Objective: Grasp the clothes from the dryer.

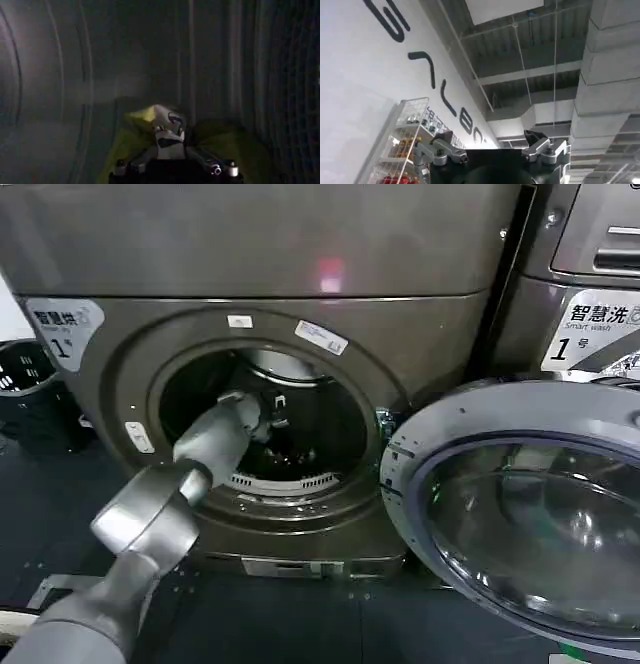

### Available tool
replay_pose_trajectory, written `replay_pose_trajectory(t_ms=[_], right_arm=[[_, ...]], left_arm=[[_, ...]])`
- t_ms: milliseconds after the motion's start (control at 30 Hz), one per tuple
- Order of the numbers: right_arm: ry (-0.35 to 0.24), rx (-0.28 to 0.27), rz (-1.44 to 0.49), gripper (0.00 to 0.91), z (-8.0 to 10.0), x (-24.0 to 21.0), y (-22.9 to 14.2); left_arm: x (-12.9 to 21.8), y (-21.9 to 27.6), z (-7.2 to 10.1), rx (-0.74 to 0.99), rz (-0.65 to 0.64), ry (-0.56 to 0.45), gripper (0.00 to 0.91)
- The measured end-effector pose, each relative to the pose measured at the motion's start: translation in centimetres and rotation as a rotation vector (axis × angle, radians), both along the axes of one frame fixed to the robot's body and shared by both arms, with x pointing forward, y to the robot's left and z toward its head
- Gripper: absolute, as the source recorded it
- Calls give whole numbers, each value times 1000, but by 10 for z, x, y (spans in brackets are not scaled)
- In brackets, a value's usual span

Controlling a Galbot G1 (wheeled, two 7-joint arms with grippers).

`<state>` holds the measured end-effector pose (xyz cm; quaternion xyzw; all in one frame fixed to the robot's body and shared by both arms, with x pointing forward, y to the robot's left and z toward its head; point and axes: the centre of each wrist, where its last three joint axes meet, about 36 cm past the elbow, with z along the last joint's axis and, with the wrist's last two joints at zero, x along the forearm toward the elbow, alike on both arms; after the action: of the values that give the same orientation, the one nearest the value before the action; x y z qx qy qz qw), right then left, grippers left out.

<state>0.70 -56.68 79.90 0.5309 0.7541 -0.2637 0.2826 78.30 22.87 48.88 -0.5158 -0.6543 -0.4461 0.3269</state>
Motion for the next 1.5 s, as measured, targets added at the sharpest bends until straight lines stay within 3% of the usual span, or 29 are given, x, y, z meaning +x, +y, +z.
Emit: replay_pose_trajectory(t_ms=[333, 767, 933, 1100, 1300, 1500], right_arm=[[-5, 7, 4, 907, -4, 1, -2], [-6, 15, 25, 907, -11, 11, -3], [-6, 16, 18, 907, -10, 11, -4], [2, -2, 11, 907, -8, 10, -3], [4, -20, 12, 907, -5, 7, 0], [-6, -42, 5, 907, 1, 0, 0]], left_arm=[[-5, -10, -9, -187, 118, -116, 0], [-27, -29, -41, -701, 552, -373, 0], [-38, -41, -46, -916, 727, -472, 0], [-50, -44, -39, -1092, 861, -605, 0], [-73, -48, -38, -1210, 949, -755, 0], [-97, -52, -45, -1224, 1005, -808, 0]])
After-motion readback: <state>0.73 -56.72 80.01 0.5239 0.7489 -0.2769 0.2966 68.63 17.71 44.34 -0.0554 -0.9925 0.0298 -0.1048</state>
